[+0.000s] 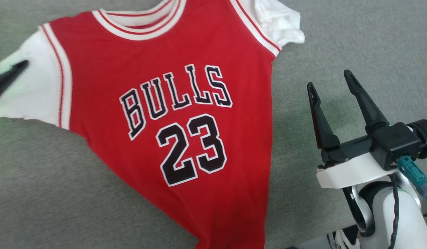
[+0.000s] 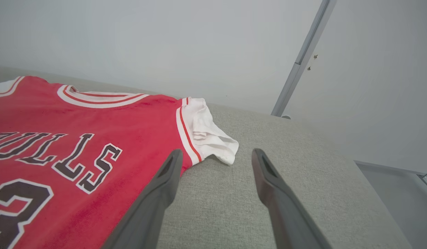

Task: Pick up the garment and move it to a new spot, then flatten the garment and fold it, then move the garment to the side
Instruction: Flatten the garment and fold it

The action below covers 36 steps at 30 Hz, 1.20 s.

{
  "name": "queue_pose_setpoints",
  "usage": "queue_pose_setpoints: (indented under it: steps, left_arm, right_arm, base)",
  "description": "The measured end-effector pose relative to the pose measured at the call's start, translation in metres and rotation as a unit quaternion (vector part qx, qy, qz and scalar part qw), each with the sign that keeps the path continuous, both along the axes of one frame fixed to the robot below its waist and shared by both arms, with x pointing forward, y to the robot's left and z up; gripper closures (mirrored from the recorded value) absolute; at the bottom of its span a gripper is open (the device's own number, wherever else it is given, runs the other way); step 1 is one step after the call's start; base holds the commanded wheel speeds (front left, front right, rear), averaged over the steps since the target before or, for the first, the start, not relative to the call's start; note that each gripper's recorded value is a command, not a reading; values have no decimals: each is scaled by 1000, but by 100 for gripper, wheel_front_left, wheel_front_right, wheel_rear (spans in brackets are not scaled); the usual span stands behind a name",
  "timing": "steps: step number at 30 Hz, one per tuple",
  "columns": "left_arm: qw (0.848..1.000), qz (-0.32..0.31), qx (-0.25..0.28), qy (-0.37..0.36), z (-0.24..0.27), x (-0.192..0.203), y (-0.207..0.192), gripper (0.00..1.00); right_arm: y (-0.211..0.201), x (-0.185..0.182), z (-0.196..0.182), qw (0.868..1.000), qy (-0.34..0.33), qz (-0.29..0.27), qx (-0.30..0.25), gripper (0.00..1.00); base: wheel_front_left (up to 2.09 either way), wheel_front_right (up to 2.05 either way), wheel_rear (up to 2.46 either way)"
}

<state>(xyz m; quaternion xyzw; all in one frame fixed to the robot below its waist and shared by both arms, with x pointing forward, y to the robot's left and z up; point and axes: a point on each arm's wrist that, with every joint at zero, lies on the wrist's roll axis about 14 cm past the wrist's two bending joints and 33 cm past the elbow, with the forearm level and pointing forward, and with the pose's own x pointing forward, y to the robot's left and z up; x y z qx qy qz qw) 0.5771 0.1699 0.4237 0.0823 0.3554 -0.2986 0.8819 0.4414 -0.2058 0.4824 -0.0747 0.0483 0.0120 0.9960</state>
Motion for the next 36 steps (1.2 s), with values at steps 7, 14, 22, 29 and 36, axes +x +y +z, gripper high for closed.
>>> queue_pose_setpoints:
  steps: [7, 14, 22, 29, 36]
  left_arm:
    - [995, 28, 39, 90, -50, 16, 20, 0]
    - [985, 36, 4, 168, -56, 5, 13, 7]
    - [985, 15, -1, 171, -54, -3, 5, 100]
    - [988, 3, -16, 156, -56, -3, -5, 100]
    - [989, -1, -30, 143, -59, -2, -6, 100]
  right_arm:
    - [-9, -2, -10, 1000, 13, -13, -14, 0]
    - [-16, -5, -16, 999, 24, -24, -17, 0]
    - [5, 20, -23, 998, 49, 10, -28, 0]
    - [6, 78, -21, 989, 120, 52, -69, 0]
    - [1, 146, -17, 974, 198, 67, -89, 0]
  base:
    - [0, 0, 0]
    - [0, 0, 0]
    - [0, 0, 0]
    - [0, 0, 0]
    - [0, 0, 0]
